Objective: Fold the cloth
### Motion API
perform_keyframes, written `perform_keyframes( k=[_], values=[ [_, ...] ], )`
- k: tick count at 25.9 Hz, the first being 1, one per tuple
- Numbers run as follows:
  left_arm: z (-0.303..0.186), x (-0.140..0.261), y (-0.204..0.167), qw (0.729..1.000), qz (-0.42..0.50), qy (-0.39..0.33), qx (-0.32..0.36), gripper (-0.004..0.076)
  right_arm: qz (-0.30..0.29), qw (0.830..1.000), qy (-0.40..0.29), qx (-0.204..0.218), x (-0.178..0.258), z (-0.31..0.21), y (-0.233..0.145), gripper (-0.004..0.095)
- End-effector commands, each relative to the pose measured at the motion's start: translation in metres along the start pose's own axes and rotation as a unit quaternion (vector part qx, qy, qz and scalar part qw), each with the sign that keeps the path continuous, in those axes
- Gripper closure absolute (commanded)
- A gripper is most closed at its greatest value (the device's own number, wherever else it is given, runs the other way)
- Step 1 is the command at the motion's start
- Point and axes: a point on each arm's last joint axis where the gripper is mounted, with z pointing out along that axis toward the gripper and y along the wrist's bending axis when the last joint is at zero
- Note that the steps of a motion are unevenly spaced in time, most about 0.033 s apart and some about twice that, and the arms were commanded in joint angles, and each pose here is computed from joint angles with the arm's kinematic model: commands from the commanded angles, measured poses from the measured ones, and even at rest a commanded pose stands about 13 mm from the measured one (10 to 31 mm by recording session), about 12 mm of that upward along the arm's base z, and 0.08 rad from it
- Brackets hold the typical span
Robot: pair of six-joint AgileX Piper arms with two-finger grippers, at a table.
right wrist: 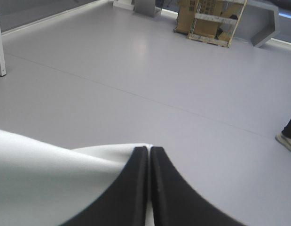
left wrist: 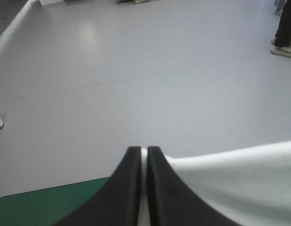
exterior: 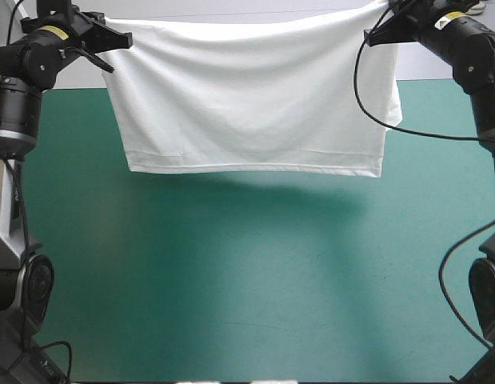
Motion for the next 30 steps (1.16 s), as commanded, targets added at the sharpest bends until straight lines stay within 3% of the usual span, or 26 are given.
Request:
perform_keyframes(
  k=[1,4,7,11,15,22,30],
  values=[
    [-0.026,-0.041,0.006,0.995,0.014,-0.098,-0.028,0.0705,0.002,0.997,-0.068,0.025,-0.028,-0.006,-0.013,0.0926],
    [-0.043,-0.053,0.007,0.994,0.021,-0.106,-0.033,0.0705,-0.002,0.998,-0.067,0.02,-0.033,-0.01,-0.012,0.0926],
    [-0.041,-0.038,0.006,0.999,0.026,-0.031,-0.025,0.0705,-0.006,1.0,-0.013,-0.005,-0.023,-0.01,-0.008,0.0924],
    [-0.009,0.019,-0.004,0.996,-0.003,0.093,0.019,0.0705,0.004,0.995,0.086,-0.049,0.015,0.002,0.002,0.0924],
    [-0.014,0.061,-0.013,0.993,-0.013,0.115,0.032,0.0705,0.019,0.986,0.146,-0.079,0.055,0.0,0.014,0.0924],
    [-0.043,0.137,-0.023,0.976,0.007,0.215,0.039,0.0705,0.039,0.971,0.22,-0.083,0.13,-0.037,0.036,0.0925],
    [-0.072,0.192,-0.034,0.948,0.018,0.31,0.064,0.0705,0.05,0.948,0.304,-0.074,0.2,-0.096,0.051,0.0925]
  ],
)
